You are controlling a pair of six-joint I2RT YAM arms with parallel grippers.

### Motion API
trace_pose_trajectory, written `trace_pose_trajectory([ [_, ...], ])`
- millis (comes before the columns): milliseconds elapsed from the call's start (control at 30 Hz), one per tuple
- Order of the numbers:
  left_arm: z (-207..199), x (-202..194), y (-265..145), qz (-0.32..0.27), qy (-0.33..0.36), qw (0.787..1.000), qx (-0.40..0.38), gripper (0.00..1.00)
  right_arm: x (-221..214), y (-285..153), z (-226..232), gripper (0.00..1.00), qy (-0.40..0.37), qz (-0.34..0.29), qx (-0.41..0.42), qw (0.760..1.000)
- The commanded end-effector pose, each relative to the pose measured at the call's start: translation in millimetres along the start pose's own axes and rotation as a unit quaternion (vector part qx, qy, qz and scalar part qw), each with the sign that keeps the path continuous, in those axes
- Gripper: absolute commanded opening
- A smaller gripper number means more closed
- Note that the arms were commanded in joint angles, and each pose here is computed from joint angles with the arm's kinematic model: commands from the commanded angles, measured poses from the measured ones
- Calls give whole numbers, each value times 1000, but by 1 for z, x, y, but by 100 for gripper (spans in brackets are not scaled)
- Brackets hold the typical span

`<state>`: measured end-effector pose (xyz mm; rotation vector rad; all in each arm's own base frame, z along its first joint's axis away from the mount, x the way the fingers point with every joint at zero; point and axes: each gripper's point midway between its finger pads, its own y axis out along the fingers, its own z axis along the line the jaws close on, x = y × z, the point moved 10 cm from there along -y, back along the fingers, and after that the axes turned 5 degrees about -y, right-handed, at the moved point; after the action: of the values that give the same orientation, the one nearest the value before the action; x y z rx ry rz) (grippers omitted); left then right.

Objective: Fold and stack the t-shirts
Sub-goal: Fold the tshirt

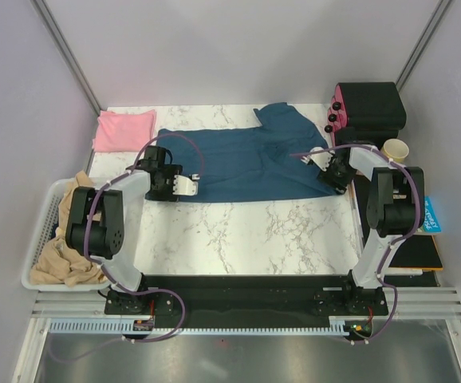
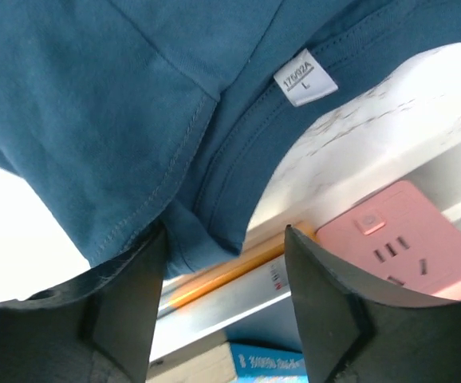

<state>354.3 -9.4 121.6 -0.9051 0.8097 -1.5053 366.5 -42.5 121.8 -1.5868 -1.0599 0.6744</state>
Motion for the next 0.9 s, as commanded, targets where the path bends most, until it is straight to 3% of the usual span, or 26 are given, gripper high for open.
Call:
trace_pose_trajectory([
  [0, -24, -11, -14, 25, 8, 998, -53, 80, -7, -48, -17, 70, -6, 1, -35, 999],
  [167, -23, -5, -42, 5, 11, 999, -38, 82, 10, -95, -40, 74, 3, -46, -75, 996],
  [300, -26, -5, -51, 2, 22, 999, -34, 84, 25, -109, -45, 76, 6, -71, -69, 995],
  [467, -19, -4, -48, 2, 7, 999, -32, 84, 64, -106, -31, 76, -26, -89, -38, 995],
  [767, -19, -2, -46, -7, -7, 1000, -28, 84, 70, -95, -13, 74, -53, -83, -12, 995],
  [867, -6, -3, -28, -3, -14, 999, 38, 83, 75, -85, 3, 68, -70, -92, 20, 993],
])
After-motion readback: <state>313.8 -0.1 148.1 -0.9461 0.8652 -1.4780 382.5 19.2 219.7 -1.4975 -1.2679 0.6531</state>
